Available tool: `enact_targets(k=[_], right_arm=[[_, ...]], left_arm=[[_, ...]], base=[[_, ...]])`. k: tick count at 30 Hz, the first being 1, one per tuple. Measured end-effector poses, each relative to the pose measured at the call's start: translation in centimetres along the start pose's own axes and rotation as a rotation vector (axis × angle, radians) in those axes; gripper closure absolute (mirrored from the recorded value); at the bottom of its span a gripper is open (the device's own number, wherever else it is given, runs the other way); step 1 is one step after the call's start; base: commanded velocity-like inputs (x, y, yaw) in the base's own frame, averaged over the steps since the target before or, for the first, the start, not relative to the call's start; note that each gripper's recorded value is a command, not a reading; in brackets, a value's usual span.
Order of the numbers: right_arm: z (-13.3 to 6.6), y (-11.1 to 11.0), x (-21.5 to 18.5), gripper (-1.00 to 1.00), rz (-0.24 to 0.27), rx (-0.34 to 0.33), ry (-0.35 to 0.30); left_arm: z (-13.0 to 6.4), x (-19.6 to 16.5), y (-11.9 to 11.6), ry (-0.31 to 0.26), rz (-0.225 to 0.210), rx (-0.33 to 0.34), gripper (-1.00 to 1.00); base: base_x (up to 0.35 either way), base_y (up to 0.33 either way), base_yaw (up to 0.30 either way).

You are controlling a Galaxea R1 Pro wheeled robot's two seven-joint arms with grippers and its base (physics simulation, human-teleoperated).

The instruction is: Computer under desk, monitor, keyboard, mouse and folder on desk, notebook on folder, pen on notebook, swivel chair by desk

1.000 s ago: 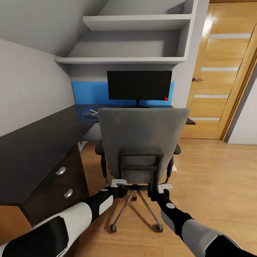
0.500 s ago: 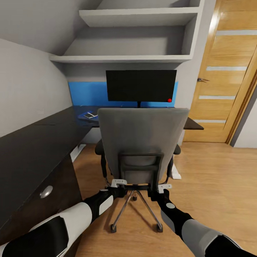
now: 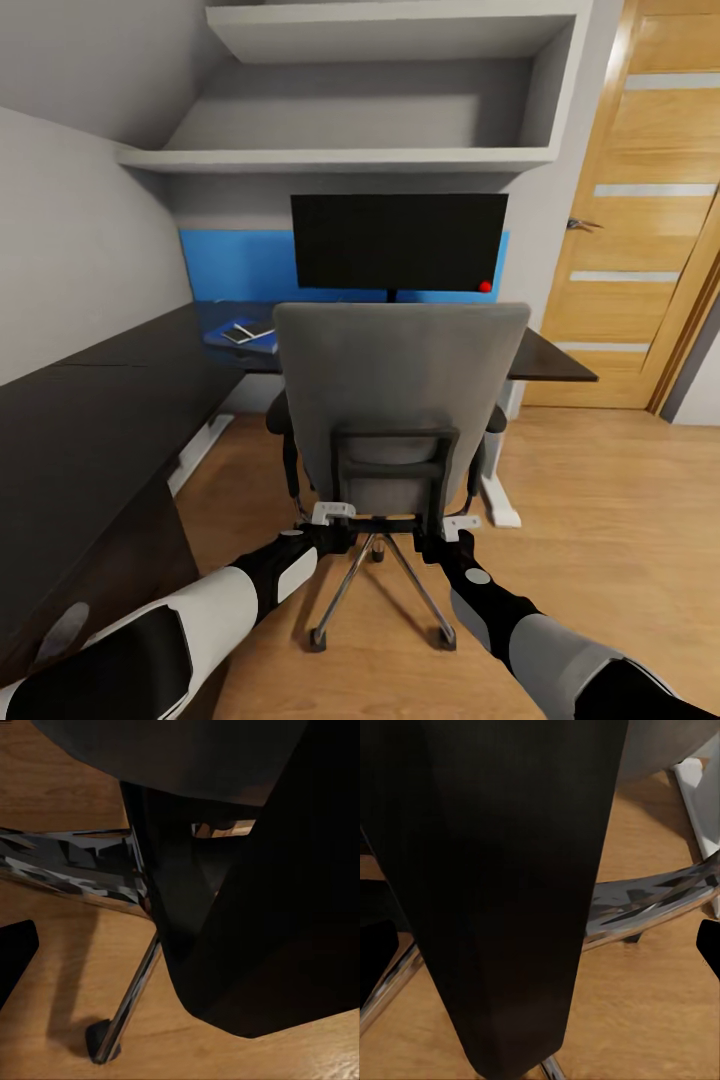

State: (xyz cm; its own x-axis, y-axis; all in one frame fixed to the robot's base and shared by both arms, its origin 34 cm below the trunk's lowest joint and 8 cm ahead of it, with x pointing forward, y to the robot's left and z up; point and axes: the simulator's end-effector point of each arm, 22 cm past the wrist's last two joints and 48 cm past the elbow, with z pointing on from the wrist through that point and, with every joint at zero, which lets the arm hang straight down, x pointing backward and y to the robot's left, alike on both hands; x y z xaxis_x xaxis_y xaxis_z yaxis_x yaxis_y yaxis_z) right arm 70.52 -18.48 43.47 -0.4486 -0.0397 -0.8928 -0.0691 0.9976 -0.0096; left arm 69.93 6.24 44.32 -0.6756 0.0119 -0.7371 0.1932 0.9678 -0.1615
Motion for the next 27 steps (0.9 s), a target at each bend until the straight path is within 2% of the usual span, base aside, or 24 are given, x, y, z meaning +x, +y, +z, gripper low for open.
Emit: enact_targets(k=[11, 16, 27], right_arm=[[0.01, -0.02, 0.02, -1.00, -0.002, 0.000, 0.000], [0.06, -0.02, 0.08, -1.00, -0.002, 0.000, 0.001], [0.06, -0.02, 0.09, -1.00, -0.002, 0.000, 0.001]], left_arm=[[0.01, -0.02, 0.04, -0.001, -0.001, -0.001, -1.00], [0.07, -0.04, 0.03, -0.001, -0.003, 0.000, -1.00], [0.08, 0.03, 0.05, 0.000, -0.003, 0.000, -1.00]], base=[[0.298, -0.002, 0.000], [-0.201, -0.092, 0.000], [-0.311, -0.119, 0.000]])
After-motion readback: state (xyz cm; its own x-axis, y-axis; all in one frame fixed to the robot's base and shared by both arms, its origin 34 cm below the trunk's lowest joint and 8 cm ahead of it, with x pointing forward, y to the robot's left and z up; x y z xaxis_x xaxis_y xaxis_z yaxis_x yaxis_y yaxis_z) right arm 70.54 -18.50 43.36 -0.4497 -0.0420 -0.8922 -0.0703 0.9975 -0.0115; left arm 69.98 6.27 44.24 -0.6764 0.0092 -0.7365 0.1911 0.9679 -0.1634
